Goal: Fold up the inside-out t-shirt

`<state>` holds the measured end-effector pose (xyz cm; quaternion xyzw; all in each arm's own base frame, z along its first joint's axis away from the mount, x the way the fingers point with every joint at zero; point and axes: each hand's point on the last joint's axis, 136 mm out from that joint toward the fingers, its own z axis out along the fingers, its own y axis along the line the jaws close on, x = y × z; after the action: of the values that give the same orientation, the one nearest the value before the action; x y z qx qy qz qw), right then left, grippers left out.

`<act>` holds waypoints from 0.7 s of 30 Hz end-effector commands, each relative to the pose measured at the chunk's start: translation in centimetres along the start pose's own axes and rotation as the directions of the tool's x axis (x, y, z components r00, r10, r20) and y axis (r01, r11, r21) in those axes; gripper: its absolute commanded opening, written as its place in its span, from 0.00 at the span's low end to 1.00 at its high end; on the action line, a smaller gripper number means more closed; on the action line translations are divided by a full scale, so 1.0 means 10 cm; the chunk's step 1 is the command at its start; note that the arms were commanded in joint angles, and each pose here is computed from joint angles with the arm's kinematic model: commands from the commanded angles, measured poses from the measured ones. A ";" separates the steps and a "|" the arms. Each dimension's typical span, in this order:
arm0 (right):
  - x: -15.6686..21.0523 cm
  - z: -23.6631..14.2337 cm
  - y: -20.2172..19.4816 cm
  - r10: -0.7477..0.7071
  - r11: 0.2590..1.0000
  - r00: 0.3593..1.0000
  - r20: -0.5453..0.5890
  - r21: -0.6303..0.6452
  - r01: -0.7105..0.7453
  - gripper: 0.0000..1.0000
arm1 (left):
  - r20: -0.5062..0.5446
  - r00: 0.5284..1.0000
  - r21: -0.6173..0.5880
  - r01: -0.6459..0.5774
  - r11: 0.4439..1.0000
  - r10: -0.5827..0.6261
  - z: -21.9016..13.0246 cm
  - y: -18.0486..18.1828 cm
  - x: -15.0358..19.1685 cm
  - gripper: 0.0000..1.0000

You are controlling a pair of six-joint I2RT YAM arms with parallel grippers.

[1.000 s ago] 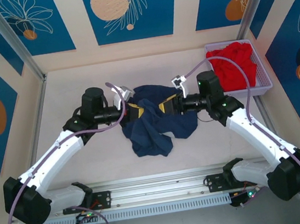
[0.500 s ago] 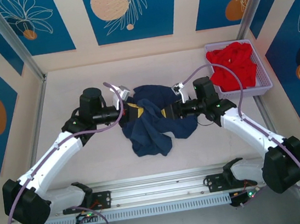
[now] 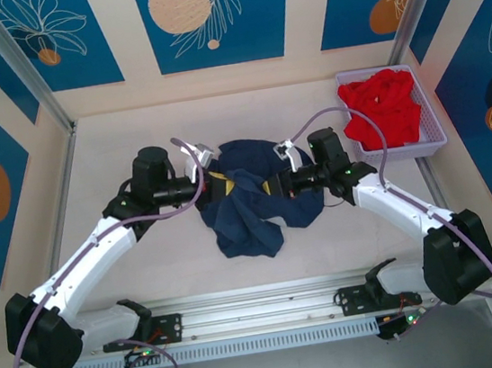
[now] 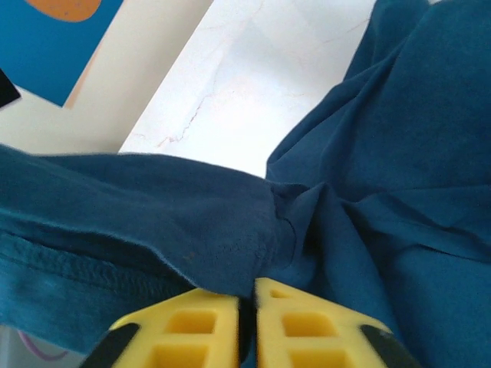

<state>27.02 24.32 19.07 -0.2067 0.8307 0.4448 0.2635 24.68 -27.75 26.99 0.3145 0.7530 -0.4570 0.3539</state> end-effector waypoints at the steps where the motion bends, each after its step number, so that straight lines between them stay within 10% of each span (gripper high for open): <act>1: -0.12 -0.12 -0.03 0.042 0.997 0.999 0.015 0.061 -0.043 0.07 | -0.029 0.999 -0.075 0.010 0.997 -0.013 0.00 0.20 0.20 0.00; 21: 0.44 0.20 -0.94 0.403 0.871 0.889 -0.218 0.390 -0.299 0.00 | -0.174 0.948 -0.242 0.220 0.945 -0.265 0.61 1.08 1.13 0.14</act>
<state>29.30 21.26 9.55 -0.0727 0.9431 0.3121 0.0883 27.46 -27.08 10.67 0.2377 0.8652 -0.3758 0.2320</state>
